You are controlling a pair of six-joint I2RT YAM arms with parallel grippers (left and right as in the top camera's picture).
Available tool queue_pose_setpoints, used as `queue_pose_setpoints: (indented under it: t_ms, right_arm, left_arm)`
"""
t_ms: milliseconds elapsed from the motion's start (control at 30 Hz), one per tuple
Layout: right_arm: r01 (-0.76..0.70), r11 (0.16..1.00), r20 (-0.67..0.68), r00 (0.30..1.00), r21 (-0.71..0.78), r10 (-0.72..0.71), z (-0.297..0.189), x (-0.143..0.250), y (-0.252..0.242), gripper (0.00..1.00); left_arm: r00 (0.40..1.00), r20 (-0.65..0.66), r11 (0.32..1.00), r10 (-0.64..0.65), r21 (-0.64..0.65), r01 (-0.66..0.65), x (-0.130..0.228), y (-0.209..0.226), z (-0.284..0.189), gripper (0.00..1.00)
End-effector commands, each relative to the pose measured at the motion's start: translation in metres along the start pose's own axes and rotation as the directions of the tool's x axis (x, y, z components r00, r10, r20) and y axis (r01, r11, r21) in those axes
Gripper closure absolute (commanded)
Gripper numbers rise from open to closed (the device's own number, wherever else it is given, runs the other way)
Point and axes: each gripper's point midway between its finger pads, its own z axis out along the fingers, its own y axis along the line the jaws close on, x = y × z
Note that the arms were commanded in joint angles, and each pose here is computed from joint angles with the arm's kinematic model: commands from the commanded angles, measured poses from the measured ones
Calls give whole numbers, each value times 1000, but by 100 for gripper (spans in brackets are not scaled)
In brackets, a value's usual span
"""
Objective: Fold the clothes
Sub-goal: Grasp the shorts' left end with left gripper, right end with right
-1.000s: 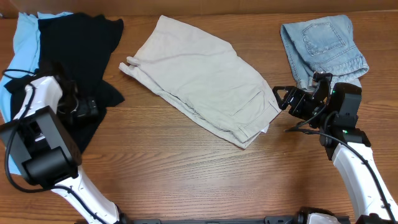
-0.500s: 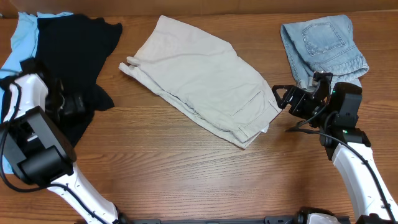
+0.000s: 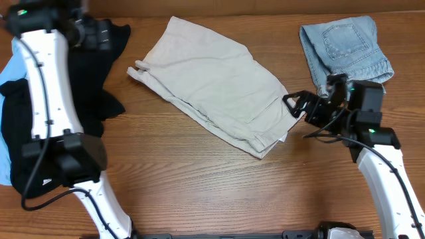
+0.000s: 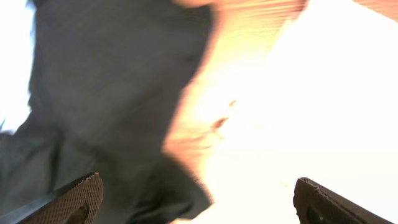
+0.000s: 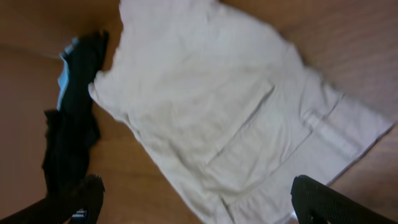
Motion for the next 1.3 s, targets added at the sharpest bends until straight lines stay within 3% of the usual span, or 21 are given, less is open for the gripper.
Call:
queue_pose_setpoints:
  t_ms: [0,100,267,333,467,567,700,1267]
  right_arm:
    - [49,995,-25,999,82,-47,3,9,4,0]
    - [65,990,-113,992,124,-51,14,38,11,0]
    - [72,989,-185,982,129,-48,34,61,19,0]
    - [76,982,-217,975,172,-37,46,72,11,8]
    - [-11,958,-250,964,287,86,62,94,-7,20]
    - [-101,920,-257,943,379,210,70,113,-20,21]
    - [-127,896,-274,926,425,261,68,128,-28,21]
    - [-102,899,-285,928,425,240,83,130,-39,22]
  left_arm:
    - [975,50,972,216,82,-220,-9,-57,-11,0]
    - [944,67,939,324,97,-329,-10,-85,-5,0]
    - [945,66,942,320,89,-325,-10,-85,-3,0]
    - [949,64,946,309,86,-314,-11,-83,-3,0]
    - [954,61,951,293,82,-298,-11,-79,-3,0]
    - [956,62,954,286,81,-290,-11,-79,-3,0]
    - [961,65,958,270,81,-274,-13,-79,1,0]
    - [967,-20,963,252,103,-249,1,-78,39,0]
